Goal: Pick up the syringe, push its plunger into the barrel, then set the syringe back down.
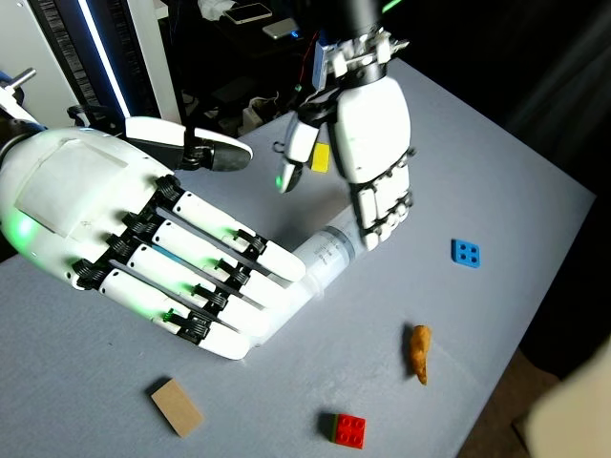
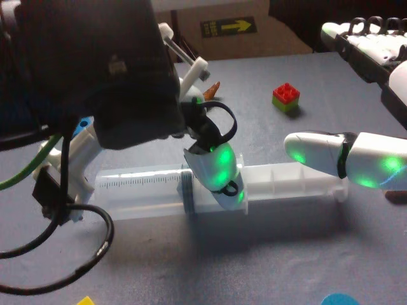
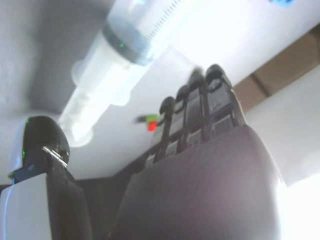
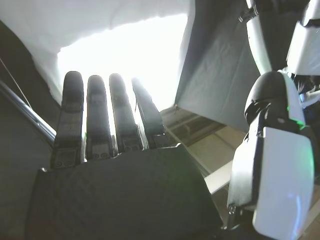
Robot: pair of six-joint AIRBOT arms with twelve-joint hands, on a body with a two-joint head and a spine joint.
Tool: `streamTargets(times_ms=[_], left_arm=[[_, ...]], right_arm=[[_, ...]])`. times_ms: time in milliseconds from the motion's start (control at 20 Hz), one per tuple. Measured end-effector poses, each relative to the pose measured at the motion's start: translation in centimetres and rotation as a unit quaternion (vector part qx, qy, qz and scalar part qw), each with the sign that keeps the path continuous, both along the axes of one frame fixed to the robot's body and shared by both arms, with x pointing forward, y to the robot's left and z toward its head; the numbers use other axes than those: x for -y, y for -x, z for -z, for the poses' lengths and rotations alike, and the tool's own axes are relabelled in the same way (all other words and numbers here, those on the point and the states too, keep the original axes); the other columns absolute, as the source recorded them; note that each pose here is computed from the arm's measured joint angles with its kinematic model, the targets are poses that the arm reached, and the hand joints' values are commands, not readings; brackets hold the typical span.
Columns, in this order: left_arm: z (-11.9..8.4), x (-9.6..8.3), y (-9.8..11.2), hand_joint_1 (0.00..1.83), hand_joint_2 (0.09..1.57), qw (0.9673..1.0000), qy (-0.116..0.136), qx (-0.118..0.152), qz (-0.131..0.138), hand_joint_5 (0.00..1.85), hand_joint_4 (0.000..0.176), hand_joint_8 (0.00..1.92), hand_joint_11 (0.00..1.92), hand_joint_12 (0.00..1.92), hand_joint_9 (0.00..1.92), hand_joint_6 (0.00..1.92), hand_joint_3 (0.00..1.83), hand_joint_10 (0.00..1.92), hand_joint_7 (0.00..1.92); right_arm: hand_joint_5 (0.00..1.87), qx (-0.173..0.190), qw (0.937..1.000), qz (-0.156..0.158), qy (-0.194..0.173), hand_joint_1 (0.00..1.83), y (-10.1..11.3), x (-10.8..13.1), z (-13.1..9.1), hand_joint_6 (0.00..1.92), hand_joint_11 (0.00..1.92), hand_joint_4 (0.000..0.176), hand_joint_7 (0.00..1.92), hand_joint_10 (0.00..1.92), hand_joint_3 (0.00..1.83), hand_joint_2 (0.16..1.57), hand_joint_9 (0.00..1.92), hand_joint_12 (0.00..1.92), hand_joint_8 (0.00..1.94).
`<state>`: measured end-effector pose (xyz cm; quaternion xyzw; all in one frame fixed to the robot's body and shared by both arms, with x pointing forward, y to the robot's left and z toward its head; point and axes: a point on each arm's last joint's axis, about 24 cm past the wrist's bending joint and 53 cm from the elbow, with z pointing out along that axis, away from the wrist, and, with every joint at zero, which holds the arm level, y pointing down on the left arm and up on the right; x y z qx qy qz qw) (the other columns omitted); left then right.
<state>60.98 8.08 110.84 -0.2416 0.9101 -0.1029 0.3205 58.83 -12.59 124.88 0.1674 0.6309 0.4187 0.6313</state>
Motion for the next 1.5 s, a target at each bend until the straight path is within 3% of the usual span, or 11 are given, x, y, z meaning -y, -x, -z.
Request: streamTargets(times_ms=[100, 250, 350, 400, 600, 800, 1150, 1250, 1350, 1500], left_arm=[[0.3, 0.2, 0.0, 0.55, 1.07, 1.0000, -0.001, 0.003, 0.002, 0.00, 0.000, 0.00, 0.00, 0.00, 0.00, 0.00, 0.02, 0.00, 0.00], [1.0, 0.2, -0.1, 0.53, 1.08, 0.9999, -0.005, 0.006, 0.010, 0.00, 0.000, 0.00, 0.00, 0.00, 0.00, 0.00, 0.01, 0.00, 0.00], [1.4, 0.5, 0.2, 0.54, 1.07, 0.9999, -0.001, 0.000, 0.014, 0.00, 0.000, 0.00, 0.00, 0.00, 0.00, 0.00, 0.00, 0.00, 0.00], [1.5, 0.6, 0.2, 0.68, 1.03, 0.9999, 0.000, 0.000, 0.017, 0.00, 0.000, 0.00, 0.00, 0.00, 0.00, 0.00, 0.00, 0.00, 0.00], [1.4, 1.0, 0.0, 0.59, 1.07, 0.9997, 0.005, 0.004, 0.025, 0.00, 0.000, 0.00, 0.00, 0.00, 0.00, 0.00, 0.01, 0.00, 0.00], [1.9, 1.5, 0.4, 0.61, 1.06, 0.9995, 0.008, -0.001, 0.031, 0.00, 0.000, 0.00, 0.00, 0.00, 0.00, 0.00, 0.00, 0.00, 0.00], [1.8, 1.6, -0.1, 0.67, 1.05, 0.9991, 0.006, 0.012, 0.039, 0.00, 0.000, 0.00, 0.00, 0.00, 0.00, 0.00, 0.00, 0.00, 0.00], [1.7, 1.7, -0.2, 0.65, 1.05, 0.9989, 0.006, 0.018, 0.042, 0.00, 0.000, 0.00, 0.00, 0.00, 0.00, 0.00, 0.00, 0.00, 0.00], [2.0, 1.7, -0.2, 0.67, 1.04, 0.9989, 0.006, 0.016, 0.043, 0.00, 0.000, 0.00, 0.00, 0.00, 0.00, 0.00, 0.00, 0.00, 0.00], [2.4, 1.9, -0.2, 0.67, 1.04, 0.9989, 0.004, 0.013, 0.045, 0.01, 0.000, 0.00, 0.00, 0.00, 0.00, 0.00, 0.00, 0.00, 0.00]], right_arm=[[0.11, 0.002, 1.0000, 0.001, 0.001, 0.20, -0.1, 0.1, -0.1, 0.00, 0.00, 0.000, 0.09, 0.00, 0.00, 0.86, 0.09, 0.34, 0.00], [0.13, 0.002, 1.0000, 0.002, 0.002, 0.19, -0.1, 0.1, 0.0, 0.00, 0.00, 0.000, 0.12, 0.01, 0.00, 0.86, 0.13, 0.57, 0.00], [0.14, 0.000, 1.0000, 0.002, 0.004, 0.19, -0.1, 0.2, 0.2, 0.01, 0.00, 0.000, 0.12, 0.01, 0.00, 0.87, 0.13, 0.58, 0.00], [0.13, 0.000, 1.0000, 0.002, 0.005, 0.17, -0.1, 0.2, 0.2, 0.00, 0.00, 0.000, 0.12, 0.00, 0.00, 0.86, 0.12, 0.53, 0.00], [0.12, 0.001, 1.0000, 0.006, 0.006, 0.15, -0.3, 0.4, 0.3, 0.01, 0.00, 0.000, 0.12, 0.00, 0.00, 0.86, 0.13, 0.67, 0.00], [0.13, 0.001, 1.0000, 0.006, 0.006, 0.15, -0.2, 0.4, 0.2, 0.00, 0.00, 0.000, 0.13, 0.00, 0.00, 0.85, 0.13, 0.58, 0.00], [0.15, 0.005, 0.9998, 0.006, 0.019, 0.17, -0.2, 0.5, 0.4, 0.00, 0.00, 0.000, 0.16, 0.01, 0.00, 0.85, 0.16, 0.61, 0.00], [0.19, 0.000, 0.9998, 0.008, 0.020, 0.17, -0.3, 0.6, 0.7, 0.01, 0.00, 0.000, 0.20, 0.01, 0.00, 0.86, 0.20, 0.70, 0.01], [0.16, 0.001, 0.9998, 0.009, 0.020, 0.15, -0.3, 0.6, 0.7, 0.00, 0.00, 0.000, 0.17, 0.00, 0.00, 0.86, 0.17, 0.60, 0.00], [0.17, 0.002, 0.9998, 0.008, 0.020, 0.18, -0.3, 0.6, 0.6, 0.00, 0.00, 0.000, 0.18, 0.01, 0.00, 0.85, 0.17, 0.62, 0.00]])
